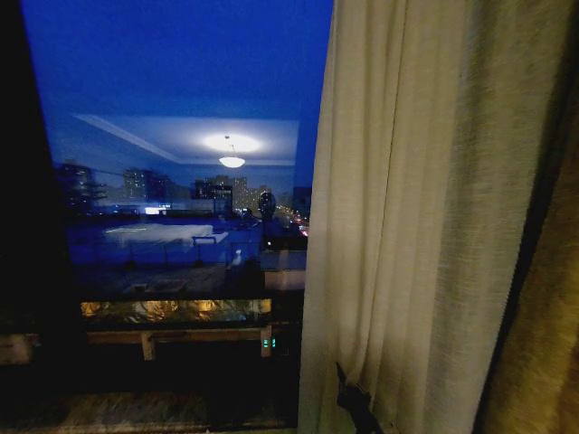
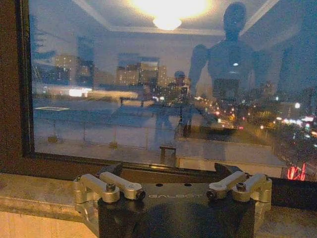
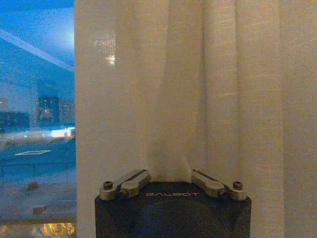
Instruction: Open the curtains by pulling them apart, changing their state from closed to fully open.
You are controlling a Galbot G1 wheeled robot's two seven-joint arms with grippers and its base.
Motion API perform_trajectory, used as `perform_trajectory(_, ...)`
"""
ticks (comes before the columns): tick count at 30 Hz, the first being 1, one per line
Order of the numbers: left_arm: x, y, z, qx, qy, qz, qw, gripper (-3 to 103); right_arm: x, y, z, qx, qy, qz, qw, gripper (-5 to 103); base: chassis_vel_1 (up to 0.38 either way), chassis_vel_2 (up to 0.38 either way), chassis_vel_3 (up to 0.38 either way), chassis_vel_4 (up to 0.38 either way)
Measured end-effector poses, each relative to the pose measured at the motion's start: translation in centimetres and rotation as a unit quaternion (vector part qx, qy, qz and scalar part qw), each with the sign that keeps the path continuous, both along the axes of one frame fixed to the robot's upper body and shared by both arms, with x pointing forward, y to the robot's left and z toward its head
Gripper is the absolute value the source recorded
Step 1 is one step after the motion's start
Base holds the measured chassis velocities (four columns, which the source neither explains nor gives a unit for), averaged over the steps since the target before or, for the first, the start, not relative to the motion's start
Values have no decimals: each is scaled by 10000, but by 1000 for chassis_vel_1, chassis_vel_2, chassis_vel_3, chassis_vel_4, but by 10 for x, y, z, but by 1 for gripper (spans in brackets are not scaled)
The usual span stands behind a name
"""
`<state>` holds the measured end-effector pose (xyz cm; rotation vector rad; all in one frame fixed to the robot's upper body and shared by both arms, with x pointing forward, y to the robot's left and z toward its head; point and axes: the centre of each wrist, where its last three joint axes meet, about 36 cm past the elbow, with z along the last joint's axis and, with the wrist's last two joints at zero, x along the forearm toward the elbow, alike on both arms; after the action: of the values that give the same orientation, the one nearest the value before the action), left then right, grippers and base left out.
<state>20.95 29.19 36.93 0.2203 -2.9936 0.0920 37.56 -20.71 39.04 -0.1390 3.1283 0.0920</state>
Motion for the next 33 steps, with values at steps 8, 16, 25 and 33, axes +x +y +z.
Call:
perform_trajectory(8, 2, 0, -2, -1, 6, -13, 10000, 100, -2, -1, -2, -67, -80, -2, 9999, 0, 0, 0, 0, 0)
perform_trajectory(16, 4, 1, -3, 25, -4, -30, 10000, 100, -2, -1, -4, -68, -107, 7, 9999, 0, 0, 0, 0, 0)
perform_trajectory(25, 7, 0, -5, 17, -6, -62, 10000, 100, -1, -6, -3, -83, -117, -42, 9999, 0, 0, 0, 0, 0)
perform_trajectory(33, 9, 1, -7, 8, 0, -71, 10000, 100, -1, -10, -4, -98, -135, -62, 9998, 0, -79, -58, 87, 57)
